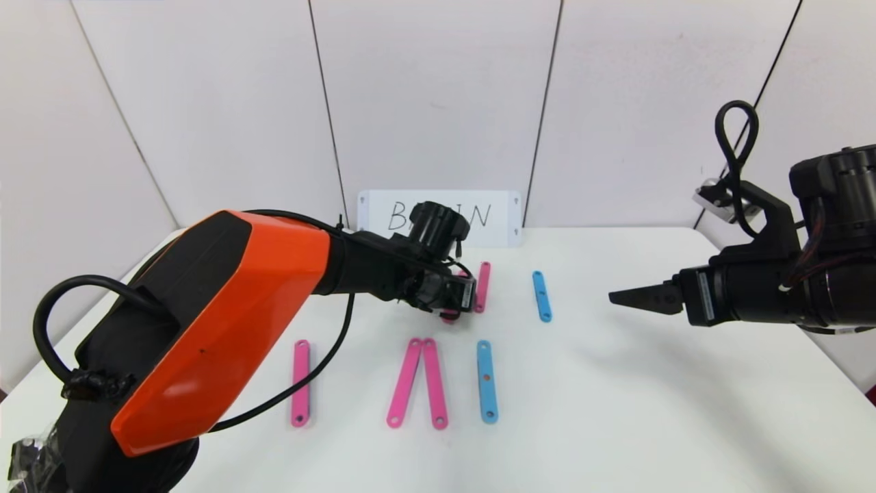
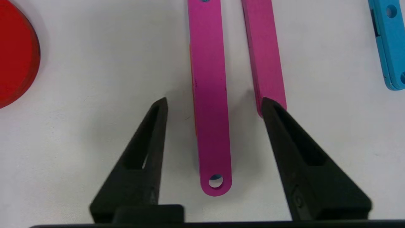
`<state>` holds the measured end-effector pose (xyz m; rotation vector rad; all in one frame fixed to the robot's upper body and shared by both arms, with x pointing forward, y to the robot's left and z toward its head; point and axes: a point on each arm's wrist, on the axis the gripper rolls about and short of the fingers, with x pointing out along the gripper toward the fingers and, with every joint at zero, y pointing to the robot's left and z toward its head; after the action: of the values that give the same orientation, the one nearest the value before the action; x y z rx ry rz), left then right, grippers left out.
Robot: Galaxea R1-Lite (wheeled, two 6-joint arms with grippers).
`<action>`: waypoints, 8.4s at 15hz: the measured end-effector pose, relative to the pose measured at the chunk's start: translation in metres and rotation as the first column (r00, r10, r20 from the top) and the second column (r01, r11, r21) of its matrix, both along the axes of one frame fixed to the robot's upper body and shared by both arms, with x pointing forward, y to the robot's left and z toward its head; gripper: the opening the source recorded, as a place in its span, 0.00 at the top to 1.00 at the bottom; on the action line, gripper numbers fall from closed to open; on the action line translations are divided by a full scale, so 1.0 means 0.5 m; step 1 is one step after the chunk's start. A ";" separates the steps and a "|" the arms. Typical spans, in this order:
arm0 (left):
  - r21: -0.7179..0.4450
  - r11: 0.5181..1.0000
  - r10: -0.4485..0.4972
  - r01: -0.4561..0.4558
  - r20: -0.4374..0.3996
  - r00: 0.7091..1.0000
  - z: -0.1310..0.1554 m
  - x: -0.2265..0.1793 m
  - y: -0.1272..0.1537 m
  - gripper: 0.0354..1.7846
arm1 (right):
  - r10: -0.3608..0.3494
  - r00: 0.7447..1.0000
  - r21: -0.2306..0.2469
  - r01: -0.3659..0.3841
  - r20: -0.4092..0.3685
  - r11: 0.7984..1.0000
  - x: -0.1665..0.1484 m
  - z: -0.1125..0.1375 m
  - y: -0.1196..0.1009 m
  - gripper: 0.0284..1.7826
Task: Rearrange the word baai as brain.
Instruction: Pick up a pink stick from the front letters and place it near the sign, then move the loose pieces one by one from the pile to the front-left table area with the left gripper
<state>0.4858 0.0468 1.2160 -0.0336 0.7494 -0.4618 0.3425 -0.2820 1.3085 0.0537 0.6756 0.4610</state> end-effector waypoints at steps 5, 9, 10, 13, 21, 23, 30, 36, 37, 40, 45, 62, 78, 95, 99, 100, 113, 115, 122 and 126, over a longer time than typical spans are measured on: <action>-0.033 0.999 0.013 -0.013 0.005 1.000 0.020 -0.003 0.001 0.04 | -0.005 1.000 0.000 0.005 0.000 1.000 0.001 0.000 -0.003 0.03; -0.069 0.997 0.031 -0.028 0.048 0.998 0.084 -0.012 0.025 0.02 | 0.022 1.000 0.024 -0.022 0.000 0.999 -0.001 0.003 -0.002 0.03; -0.070 0.997 0.044 -0.041 0.052 0.998 0.101 -0.014 0.039 0.02 | 0.030 1.000 0.030 -0.030 0.001 0.999 -0.001 0.003 -0.002 0.03; -0.034 0.995 0.091 -0.091 0.006 0.996 0.154 -0.041 0.087 0.02 | 0.029 1.000 0.030 -0.029 -0.002 0.999 0.000 0.002 -0.003 0.03; 0.156 0.904 0.415 -0.397 -0.107 0.904 0.178 -0.156 0.199 0.02 | 0.028 0.999 0.027 -0.028 -0.021 0.999 0.005 -0.008 -0.002 0.03; 0.166 0.877 0.473 -0.451 -0.133 0.871 0.164 -0.171 0.220 0.02 | 0.028 0.999 0.026 -0.027 -0.026 0.999 0.005 -0.011 -0.002 0.03; 0.244 0.816 0.571 -0.525 -0.190 0.799 0.095 -0.222 0.264 0.02 | 0.027 0.999 0.022 -0.026 -0.046 0.999 0.012 -0.021 -0.001 0.03; 0.216 0.815 0.576 -0.537 -0.210 0.790 0.041 -0.239 0.286 0.02 | 0.027 0.998 0.019 -0.026 -0.059 0.999 0.018 -0.029 0.001 0.03; 0.211 0.814 0.580 -0.542 -0.223 0.784 0.035 -0.241 0.289 0.02 | 0.026 0.998 0.018 -0.025 -0.061 1.000 0.019 -0.030 0.001 0.03; 0.212 0.811 0.584 -0.545 -0.242 0.775 0.021 -0.245 0.295 0.02 | 0.026 0.998 0.018 -0.025 -0.064 1.000 0.020 -0.032 0.001 0.03; 0.216 0.810 0.586 -0.545 -0.260 0.768 0.008 -0.238 0.300 0.17 | 0.024 0.998 0.017 -0.023 -0.066 1.000 0.021 -0.033 0.001 0.03; 0.174 0.854 0.520 -0.490 -0.243 0.819 0.033 -0.220 0.330 0.85 | 0.026 0.997 0.016 -0.025 -0.074 1.000 0.020 -0.037 0.001 0.03; 0.225 0.965 0.168 -0.137 -0.126 0.978 0.119 -0.008 0.492 0.85 | 0.035 0.996 0.012 -0.035 -0.086 0.999 0.020 -0.045 0.002 0.03; 0.293 0.938 0.240 -0.186 -0.159 0.958 0.035 0.076 0.510 0.84 | 0.043 0.998 0.013 -0.042 -0.049 0.999 0.024 -0.055 0.006 0.03; 0.289 0.938 0.239 -0.190 -0.143 0.960 0.044 0.075 0.509 0.65 | 0.042 0.998 0.013 -0.042 -0.051 0.999 0.024 -0.056 0.006 0.03; 0.288 0.938 0.240 -0.192 -0.142 0.960 0.045 0.075 0.509 0.57 | 0.041 0.998 0.013 -0.041 -0.051 0.999 0.025 -0.056 0.006 0.03; 0.225 0.944 0.263 -0.241 -0.075 0.962 0.165 -0.023 0.514 0.02 | 0.048 0.998 0.011 -0.047 -0.051 0.999 0.019 -0.057 0.008 0.03; 0.199 0.952 0.245 -0.231 -0.049 0.968 0.204 -0.073 0.515 0.02 | 0.052 0.998 0.012 -0.051 -0.048 0.999 0.015 -0.055 0.009 0.03; 0.168 0.970 0.182 -0.173 -0.041 0.982 0.236 -0.180 0.502 0.02 | 0.052 0.998 0.012 -0.051 -0.040 0.999 0.010 -0.053 0.008 0.03; 0.160 0.970 0.186 -0.184 0.006 0.983 0.252 -0.165 0.501 0.02 | 0.051 0.998 0.013 -0.051 -0.042 0.999 0.010 -0.054 0.008 0.03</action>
<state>0.4035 0.2975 1.3421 0.0439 0.7825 -0.2230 0.3475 -0.2780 1.2817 0.0576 0.7168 0.5143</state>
